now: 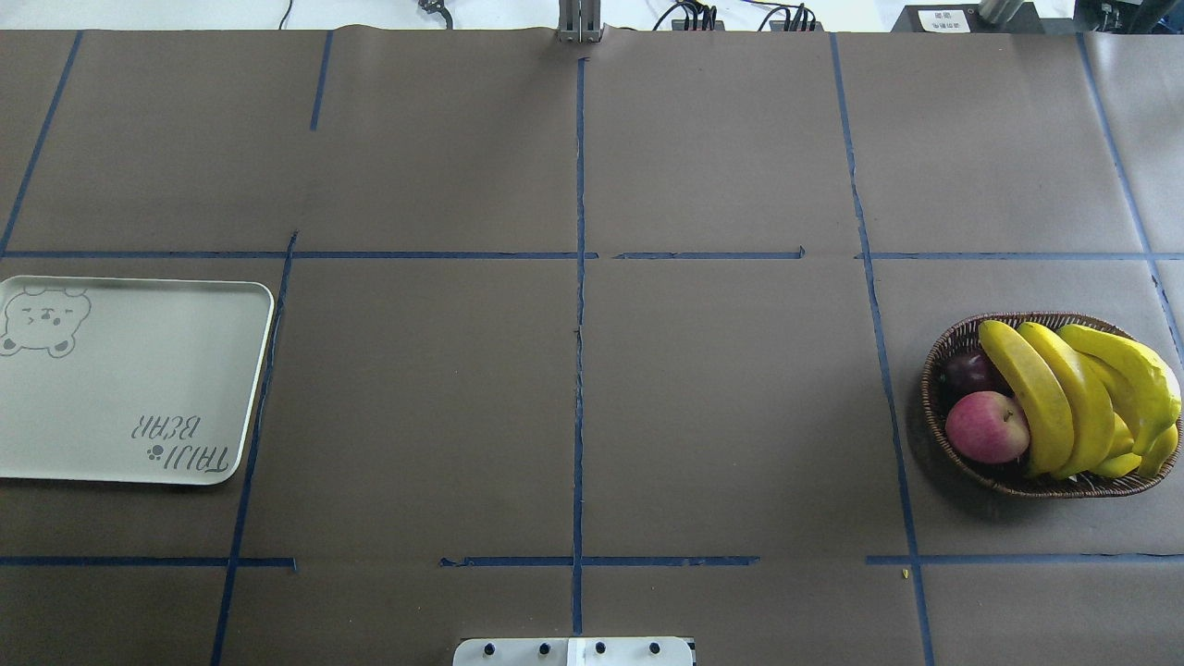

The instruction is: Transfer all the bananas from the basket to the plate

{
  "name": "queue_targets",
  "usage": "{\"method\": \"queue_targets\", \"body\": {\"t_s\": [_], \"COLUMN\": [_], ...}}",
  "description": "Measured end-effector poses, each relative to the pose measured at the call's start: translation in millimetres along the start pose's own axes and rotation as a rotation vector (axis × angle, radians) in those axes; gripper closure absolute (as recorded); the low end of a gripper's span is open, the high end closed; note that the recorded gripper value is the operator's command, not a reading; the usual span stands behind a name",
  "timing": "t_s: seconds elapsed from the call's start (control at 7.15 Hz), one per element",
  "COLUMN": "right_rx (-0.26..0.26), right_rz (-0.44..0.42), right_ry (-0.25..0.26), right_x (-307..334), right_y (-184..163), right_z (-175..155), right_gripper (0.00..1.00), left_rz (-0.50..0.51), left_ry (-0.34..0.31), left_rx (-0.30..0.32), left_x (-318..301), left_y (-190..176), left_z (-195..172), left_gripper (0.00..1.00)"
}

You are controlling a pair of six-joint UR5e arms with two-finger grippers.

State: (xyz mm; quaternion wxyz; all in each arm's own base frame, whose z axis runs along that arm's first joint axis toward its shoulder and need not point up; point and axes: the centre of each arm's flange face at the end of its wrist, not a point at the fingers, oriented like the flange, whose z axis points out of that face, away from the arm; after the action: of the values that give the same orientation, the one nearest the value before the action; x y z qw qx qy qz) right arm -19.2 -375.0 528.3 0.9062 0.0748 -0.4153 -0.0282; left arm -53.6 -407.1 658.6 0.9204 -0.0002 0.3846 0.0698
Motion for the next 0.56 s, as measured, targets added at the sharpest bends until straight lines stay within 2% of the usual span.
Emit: {"method": "queue_targets", "body": {"t_s": [0.56], "right_rx": [0.003], "right_rz": [0.076], "right_ry": [0.025], "right_x": [-36.2], "right_y": [19.9], "right_z": [44.7], "right_gripper": [0.03], "left_rz": [-0.003], "left_ry": [0.0], "left_rx": [-0.002], "left_x": [-0.9], "left_y": [0.3], "left_z": [0.9], "left_gripper": [0.0]}}
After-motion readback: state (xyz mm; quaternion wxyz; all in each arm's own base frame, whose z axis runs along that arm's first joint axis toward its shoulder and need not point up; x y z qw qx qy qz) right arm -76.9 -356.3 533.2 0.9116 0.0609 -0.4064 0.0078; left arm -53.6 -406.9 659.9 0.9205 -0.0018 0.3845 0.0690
